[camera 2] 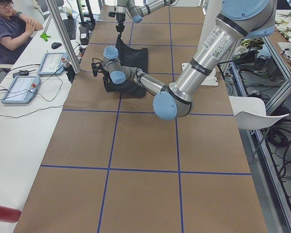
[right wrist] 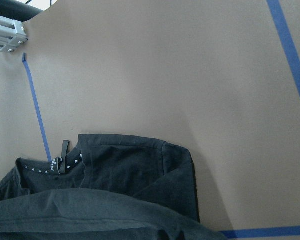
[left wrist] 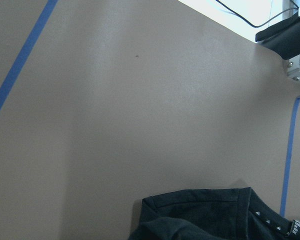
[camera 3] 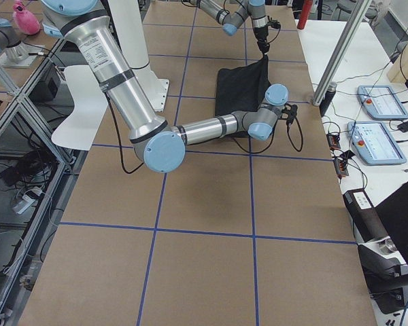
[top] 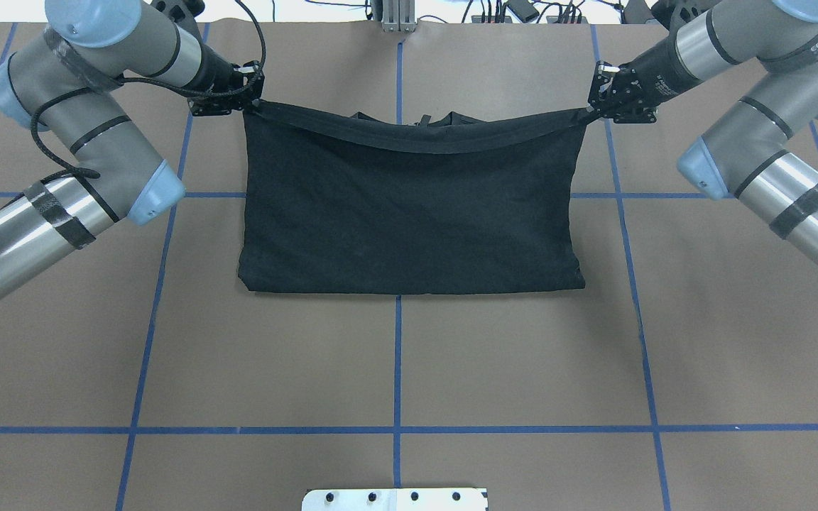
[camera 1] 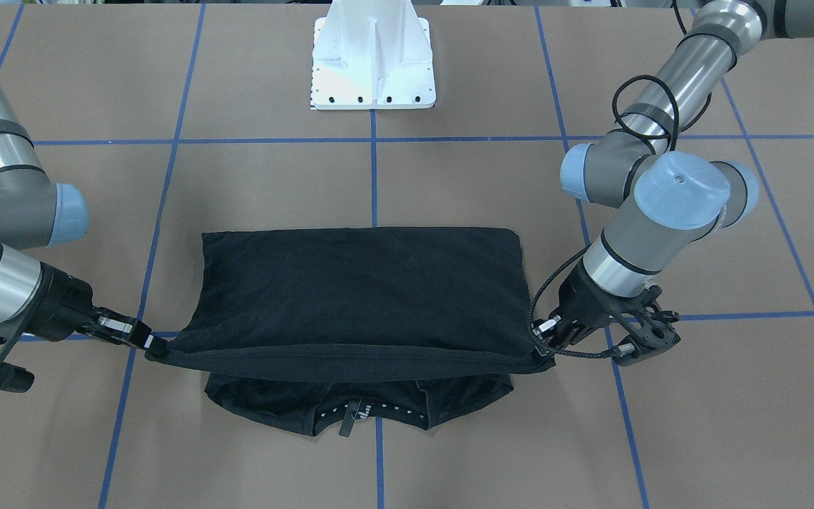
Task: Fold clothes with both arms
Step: 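Open both grippers and lift them off the folded hem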
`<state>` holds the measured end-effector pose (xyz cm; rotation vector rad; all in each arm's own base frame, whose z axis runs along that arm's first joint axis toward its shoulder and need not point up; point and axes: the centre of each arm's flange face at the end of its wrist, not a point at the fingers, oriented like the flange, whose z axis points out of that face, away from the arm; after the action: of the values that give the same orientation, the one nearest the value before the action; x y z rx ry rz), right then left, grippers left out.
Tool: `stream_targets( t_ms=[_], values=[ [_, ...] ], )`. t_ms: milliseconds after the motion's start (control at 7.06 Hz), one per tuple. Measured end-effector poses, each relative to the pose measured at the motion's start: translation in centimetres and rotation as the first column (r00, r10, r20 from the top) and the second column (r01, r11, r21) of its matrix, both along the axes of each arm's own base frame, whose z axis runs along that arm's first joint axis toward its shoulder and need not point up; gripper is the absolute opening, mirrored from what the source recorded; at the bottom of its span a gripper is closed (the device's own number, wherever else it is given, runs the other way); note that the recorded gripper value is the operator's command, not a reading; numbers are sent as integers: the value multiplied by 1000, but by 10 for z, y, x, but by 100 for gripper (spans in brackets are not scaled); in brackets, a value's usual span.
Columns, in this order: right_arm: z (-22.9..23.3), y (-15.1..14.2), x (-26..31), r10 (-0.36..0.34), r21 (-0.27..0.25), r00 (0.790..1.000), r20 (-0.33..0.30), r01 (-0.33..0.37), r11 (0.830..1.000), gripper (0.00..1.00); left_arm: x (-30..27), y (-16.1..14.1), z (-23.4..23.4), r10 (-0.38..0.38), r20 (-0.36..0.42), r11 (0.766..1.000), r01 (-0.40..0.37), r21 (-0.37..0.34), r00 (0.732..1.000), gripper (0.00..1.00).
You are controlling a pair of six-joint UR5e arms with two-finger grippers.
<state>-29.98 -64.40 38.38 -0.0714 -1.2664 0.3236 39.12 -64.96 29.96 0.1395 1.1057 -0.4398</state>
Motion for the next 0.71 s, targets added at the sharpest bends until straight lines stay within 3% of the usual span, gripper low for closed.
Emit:
stream_targets(
  t_ms=[142,283,708],
  values=[
    [-2,1,-2,-4,4,1000,2,4,1000,66,0,1,-3,2,-4,1000,-2,2,1000,66],
    [-2,2,-4,-6,6,1000,3,6,1000,99,0,1,-4,2,-5,1000,-2,2,1000,99],
    [5,0,-1,2,-16,1000,-6,-2,1000,99,-2,2,-5,0,-5,1000,0,8,1000,100]
  ],
)
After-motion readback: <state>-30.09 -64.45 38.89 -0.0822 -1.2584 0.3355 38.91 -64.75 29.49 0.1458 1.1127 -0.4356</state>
